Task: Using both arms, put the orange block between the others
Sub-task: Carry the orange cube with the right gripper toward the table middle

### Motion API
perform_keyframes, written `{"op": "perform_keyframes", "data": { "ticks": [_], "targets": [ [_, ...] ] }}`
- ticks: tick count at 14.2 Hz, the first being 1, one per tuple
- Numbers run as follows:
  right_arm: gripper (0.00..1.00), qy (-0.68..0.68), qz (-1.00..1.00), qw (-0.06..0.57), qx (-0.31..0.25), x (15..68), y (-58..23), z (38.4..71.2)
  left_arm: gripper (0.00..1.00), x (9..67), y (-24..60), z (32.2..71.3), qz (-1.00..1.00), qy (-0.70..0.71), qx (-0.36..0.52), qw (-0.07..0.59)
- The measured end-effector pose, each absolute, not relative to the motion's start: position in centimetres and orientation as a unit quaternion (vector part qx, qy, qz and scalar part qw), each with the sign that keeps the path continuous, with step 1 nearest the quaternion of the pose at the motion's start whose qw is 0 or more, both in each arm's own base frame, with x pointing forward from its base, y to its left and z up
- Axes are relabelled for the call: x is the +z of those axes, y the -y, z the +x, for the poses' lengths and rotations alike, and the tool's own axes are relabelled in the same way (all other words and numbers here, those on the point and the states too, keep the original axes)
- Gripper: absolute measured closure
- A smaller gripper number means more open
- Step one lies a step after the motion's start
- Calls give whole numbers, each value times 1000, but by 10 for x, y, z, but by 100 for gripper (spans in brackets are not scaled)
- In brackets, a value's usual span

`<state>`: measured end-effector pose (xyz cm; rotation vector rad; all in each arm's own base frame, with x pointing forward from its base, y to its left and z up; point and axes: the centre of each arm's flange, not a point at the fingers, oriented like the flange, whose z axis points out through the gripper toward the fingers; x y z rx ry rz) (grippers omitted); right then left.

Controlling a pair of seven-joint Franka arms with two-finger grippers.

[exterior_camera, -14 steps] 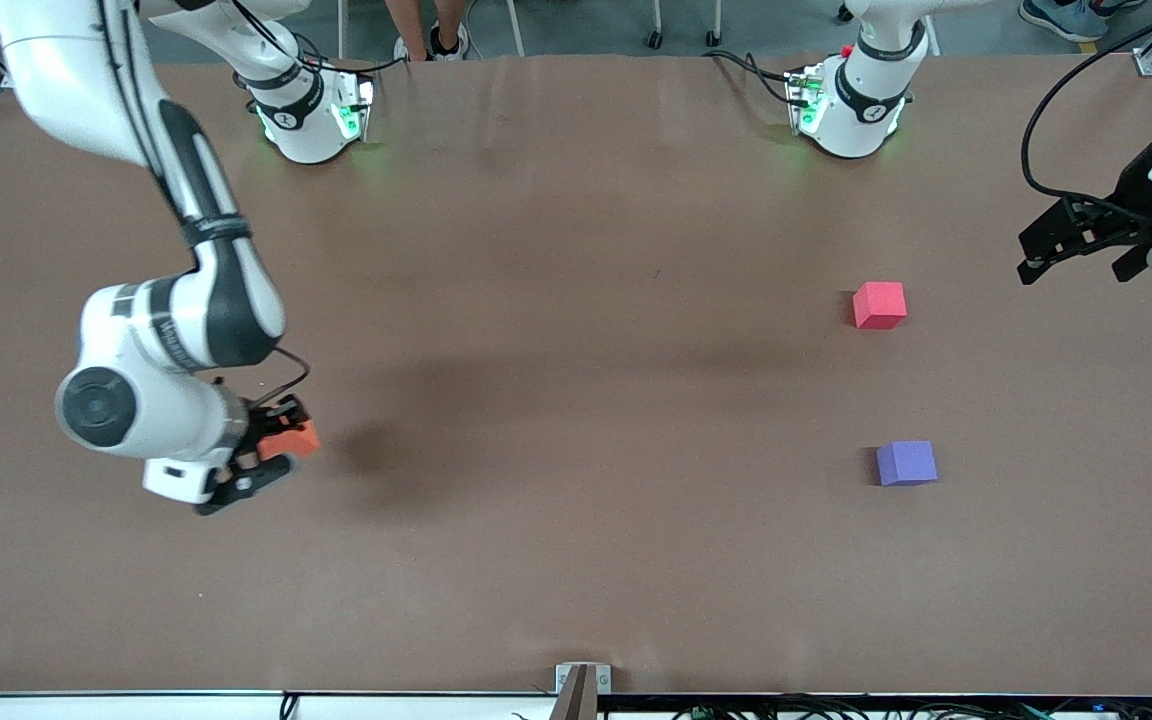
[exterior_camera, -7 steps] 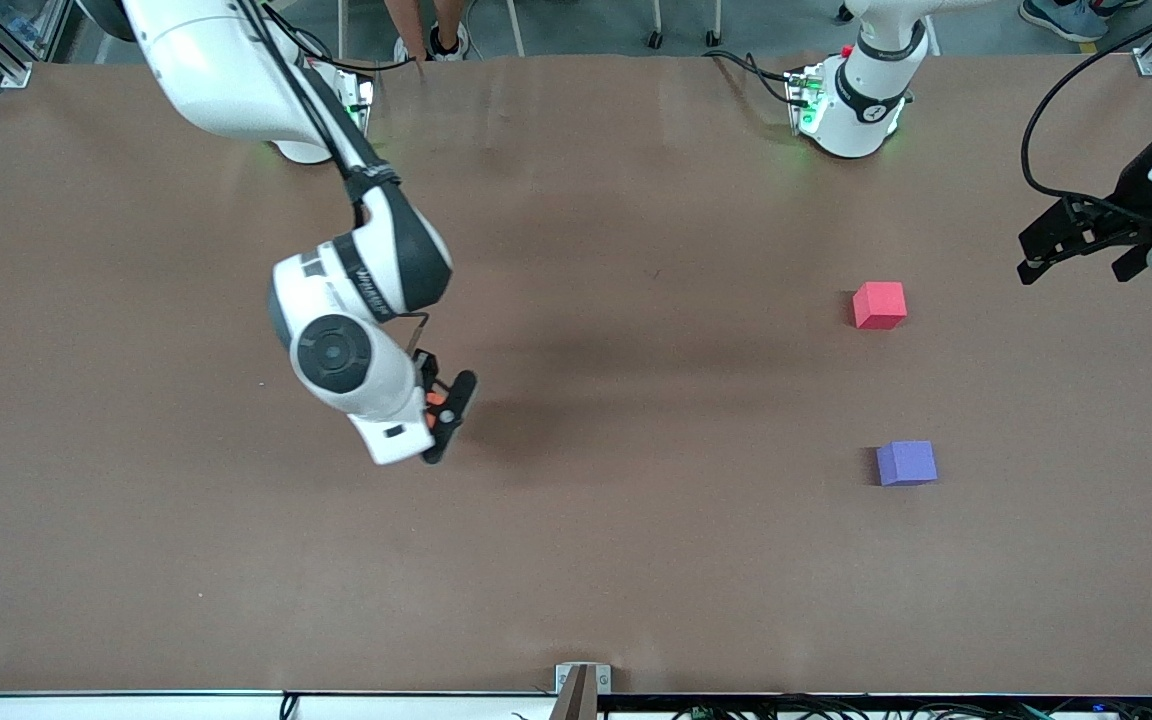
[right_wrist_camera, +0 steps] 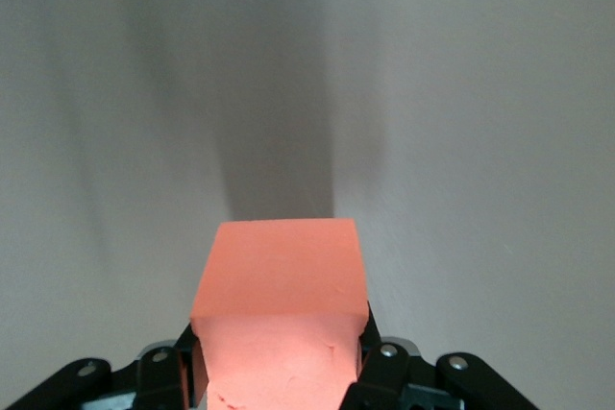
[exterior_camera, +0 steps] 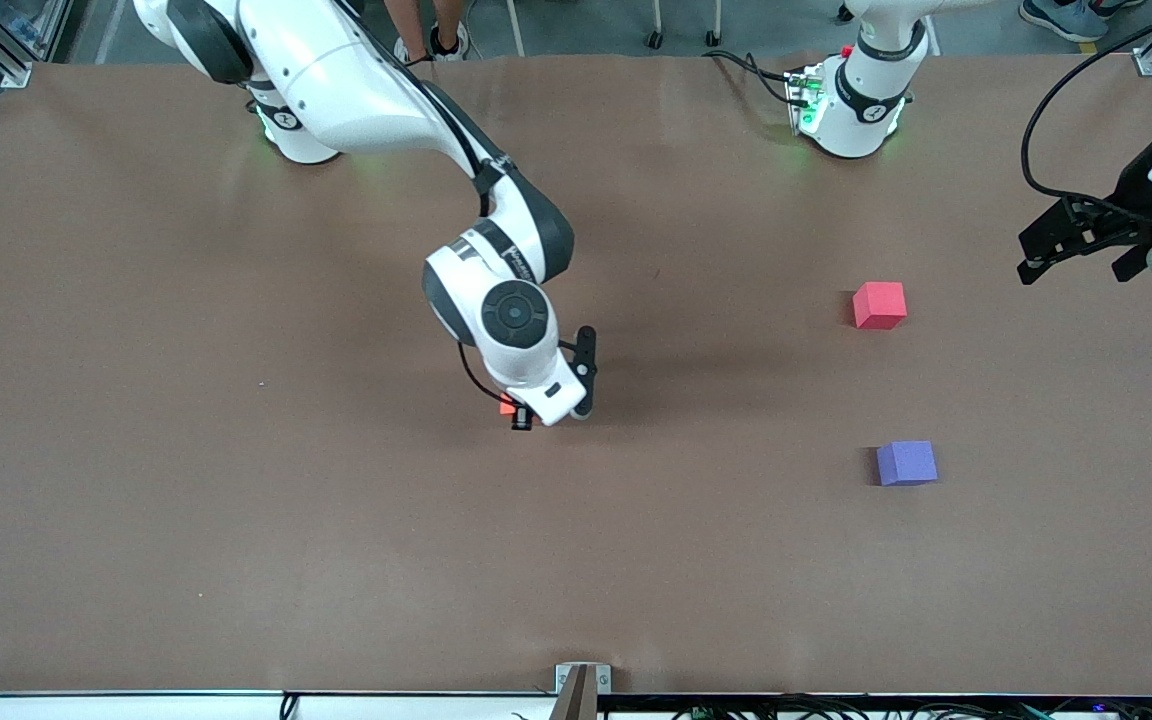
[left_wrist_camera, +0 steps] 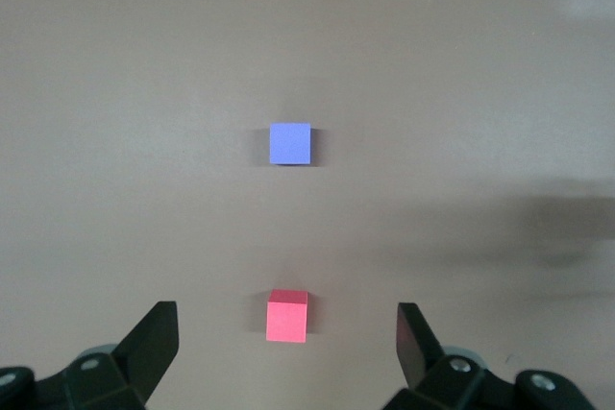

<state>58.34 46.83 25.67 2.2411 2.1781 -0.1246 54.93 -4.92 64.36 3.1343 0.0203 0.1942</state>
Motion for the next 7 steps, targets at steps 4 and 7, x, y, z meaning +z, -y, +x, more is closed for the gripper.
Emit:
{"op": "perform_keyframes", "data": {
  "ticks": [4, 7],
  "targets": [
    [41, -713, 699, 10, -52, 221, -490, 565, 0, 643, 49, 549, 998, -6, 61, 1],
    [17, -713, 699, 11, -50, 225, -492, 566, 0, 636, 49, 548, 999, -6, 51, 0]
  ]
}}
